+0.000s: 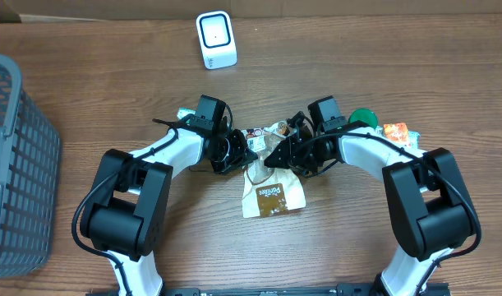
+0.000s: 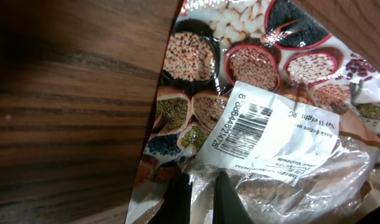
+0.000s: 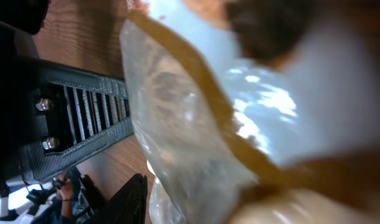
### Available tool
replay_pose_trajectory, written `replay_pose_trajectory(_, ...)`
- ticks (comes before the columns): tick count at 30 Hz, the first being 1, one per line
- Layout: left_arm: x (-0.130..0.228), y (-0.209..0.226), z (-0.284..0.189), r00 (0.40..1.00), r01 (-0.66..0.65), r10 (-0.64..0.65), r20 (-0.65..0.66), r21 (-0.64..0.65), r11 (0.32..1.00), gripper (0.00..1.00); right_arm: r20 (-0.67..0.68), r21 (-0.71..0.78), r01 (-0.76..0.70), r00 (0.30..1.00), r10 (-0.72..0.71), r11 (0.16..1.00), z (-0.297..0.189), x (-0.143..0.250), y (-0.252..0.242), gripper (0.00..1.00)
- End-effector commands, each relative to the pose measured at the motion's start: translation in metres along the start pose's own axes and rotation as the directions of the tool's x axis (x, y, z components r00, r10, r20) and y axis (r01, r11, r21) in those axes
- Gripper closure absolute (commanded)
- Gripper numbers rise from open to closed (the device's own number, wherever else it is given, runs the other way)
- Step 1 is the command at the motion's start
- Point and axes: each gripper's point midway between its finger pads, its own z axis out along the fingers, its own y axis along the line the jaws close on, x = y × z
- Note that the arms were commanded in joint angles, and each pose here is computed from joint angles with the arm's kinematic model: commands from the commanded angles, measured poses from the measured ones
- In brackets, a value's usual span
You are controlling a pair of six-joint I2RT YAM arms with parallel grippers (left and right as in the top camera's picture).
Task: Scan the item barcode
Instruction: 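Grasp the bean bag with both grippers and hold it up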
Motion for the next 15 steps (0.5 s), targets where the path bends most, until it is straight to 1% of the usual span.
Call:
replay_pose_trajectory(1, 0.0012, 0.024, 0.0131, 0.999, 0.048, -0.049, -0.008, -0.071, 0.996, 0.96, -0.013, 0.007, -0.018, 1.0, 0.018, 1.0, 0.0077, 0.004, 0.0011, 0.63)
replay_pose_trajectory(3, 0.0012, 0.024, 0.0131, 0.999, 0.048, -0.049, -0.008, -0.071, 0.996, 0.96, -0.008, 0.019, -0.032, 0.999, 0.032, 0.999, 0.0082, 0.0035, -0.0006, 0.62)
replay_pose_trajectory(10, 0.0009, 0.0238, 0.0131, 0.999, 0.048, -0.048, -0.006, -0.07, 0.996, 0.96, -0.006, 0.017, -0.03, 1.0, 0.03, 0.999, 0.0082, 0.0028, -0.0002, 0.62)
replay_pose_trajectory(11, 0.0008, 0.0238, 0.0131, 0.999, 0.047, -0.048, -0.006, -0.07, 0.996, 0.96, -0.004, 0.018, -0.028, 1.0, 0.028, 0.999, 0.0082, 0.0024, -0.0002, 0.64)
replay_pose_trajectory(13, 0.0011, 0.0237, 0.0132, 0.999, 0.047, -0.048, -0.007, -0.07, 0.996, 0.96, -0.001, 0.018, -0.026, 1.0, 0.026, 1.0, 0.0082, 0.0015, -0.0001, 0.69)
replay_pose_trajectory(15, 0.001, 0.0238, 0.0131, 0.999, 0.048, -0.048, -0.007, -0.07, 0.996, 0.96, 0.001, 0.017, -0.024, 1.0, 0.024, 1.0, 0.0082, 0.0011, 0.0001, 0.79)
